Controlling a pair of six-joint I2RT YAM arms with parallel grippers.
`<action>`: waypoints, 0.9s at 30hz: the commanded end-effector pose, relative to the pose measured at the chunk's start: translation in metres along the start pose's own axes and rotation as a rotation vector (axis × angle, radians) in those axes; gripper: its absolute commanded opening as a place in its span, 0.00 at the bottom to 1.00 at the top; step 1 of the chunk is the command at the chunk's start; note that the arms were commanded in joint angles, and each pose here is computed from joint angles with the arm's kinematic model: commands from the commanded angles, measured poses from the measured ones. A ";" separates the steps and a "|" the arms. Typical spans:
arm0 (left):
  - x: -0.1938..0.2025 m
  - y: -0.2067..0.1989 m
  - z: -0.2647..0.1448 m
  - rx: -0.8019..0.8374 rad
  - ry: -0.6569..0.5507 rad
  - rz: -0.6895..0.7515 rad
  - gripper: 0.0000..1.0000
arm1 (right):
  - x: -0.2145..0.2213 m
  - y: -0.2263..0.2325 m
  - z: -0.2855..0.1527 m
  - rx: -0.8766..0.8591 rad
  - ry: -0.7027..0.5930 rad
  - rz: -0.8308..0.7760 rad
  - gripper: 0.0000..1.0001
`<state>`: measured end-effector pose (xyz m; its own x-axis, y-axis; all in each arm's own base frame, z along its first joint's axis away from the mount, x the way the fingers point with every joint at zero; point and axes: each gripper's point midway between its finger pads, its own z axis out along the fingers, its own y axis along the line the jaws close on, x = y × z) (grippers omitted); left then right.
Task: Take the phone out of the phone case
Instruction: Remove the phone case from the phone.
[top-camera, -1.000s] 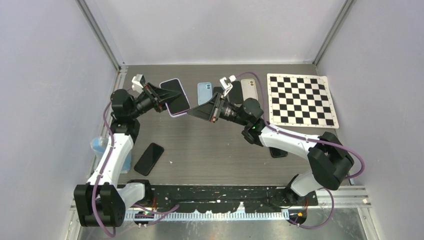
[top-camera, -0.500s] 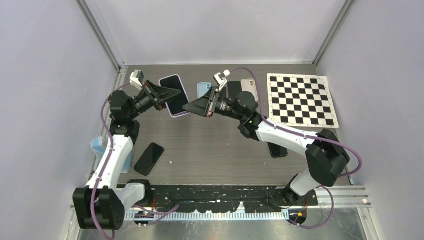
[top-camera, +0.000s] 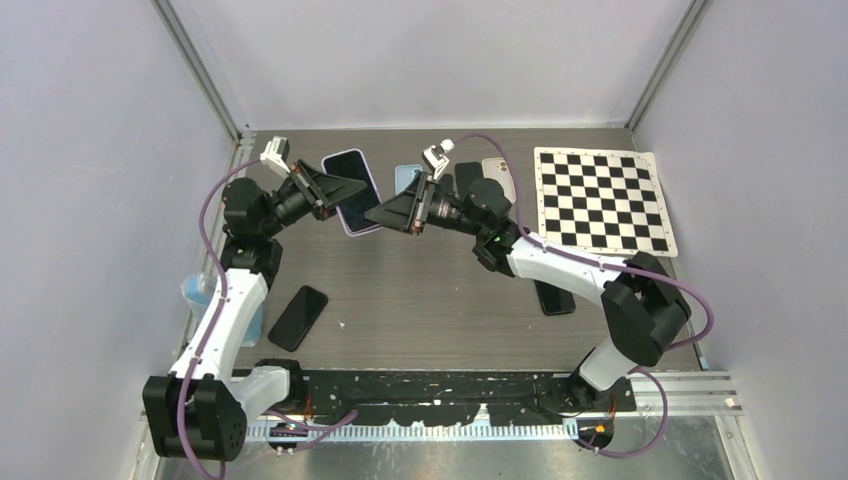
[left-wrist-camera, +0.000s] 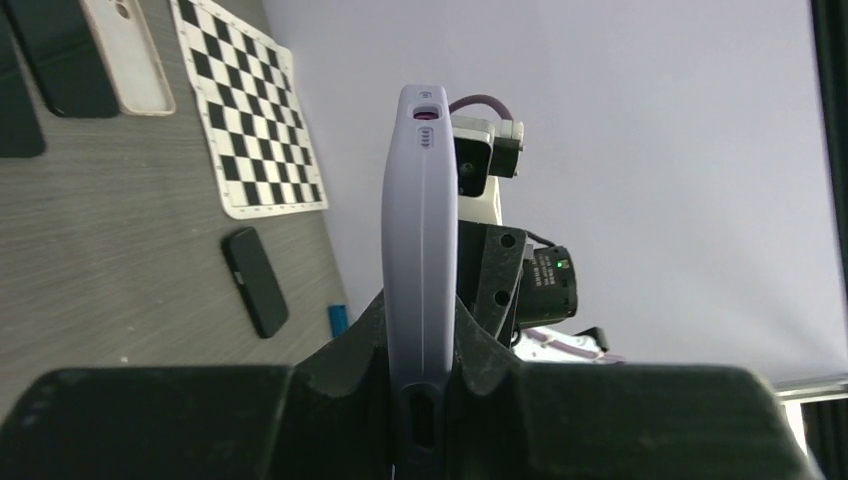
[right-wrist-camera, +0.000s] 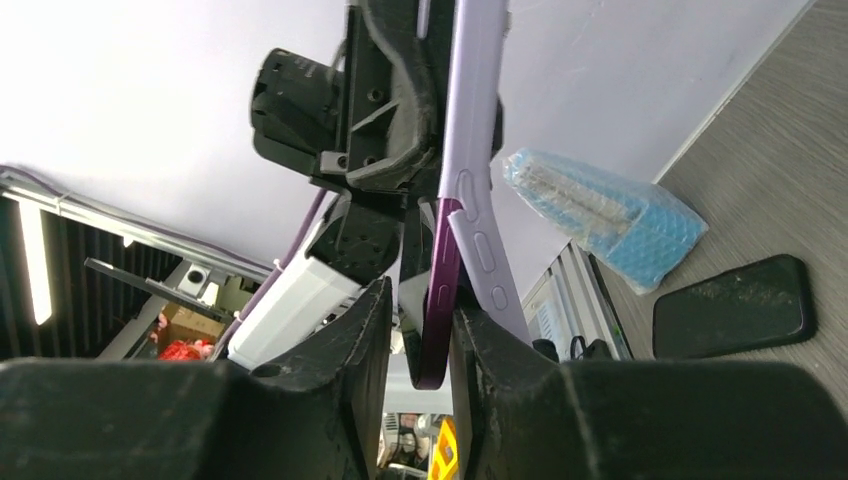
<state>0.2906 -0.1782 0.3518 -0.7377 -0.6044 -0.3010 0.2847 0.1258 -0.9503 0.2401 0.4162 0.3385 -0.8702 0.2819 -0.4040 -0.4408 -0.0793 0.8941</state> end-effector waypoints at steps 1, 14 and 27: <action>0.053 -0.045 -0.011 0.107 0.253 0.179 0.00 | -0.014 -0.014 0.014 0.037 -0.056 0.039 0.31; 0.043 -0.023 -0.015 -0.009 0.140 0.259 0.86 | -0.062 0.027 -0.022 -0.163 -0.292 0.048 0.01; 0.042 -0.010 -0.029 -0.039 0.064 0.340 0.69 | -0.097 0.032 -0.043 -0.057 -0.418 0.184 0.01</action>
<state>0.2374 -0.1838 0.3486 -0.6824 -0.4885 -0.5438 0.4385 0.3217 -0.8392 0.3078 0.3594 0.3393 -0.8001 0.5824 -0.1434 -0.2621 -0.1244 0.9570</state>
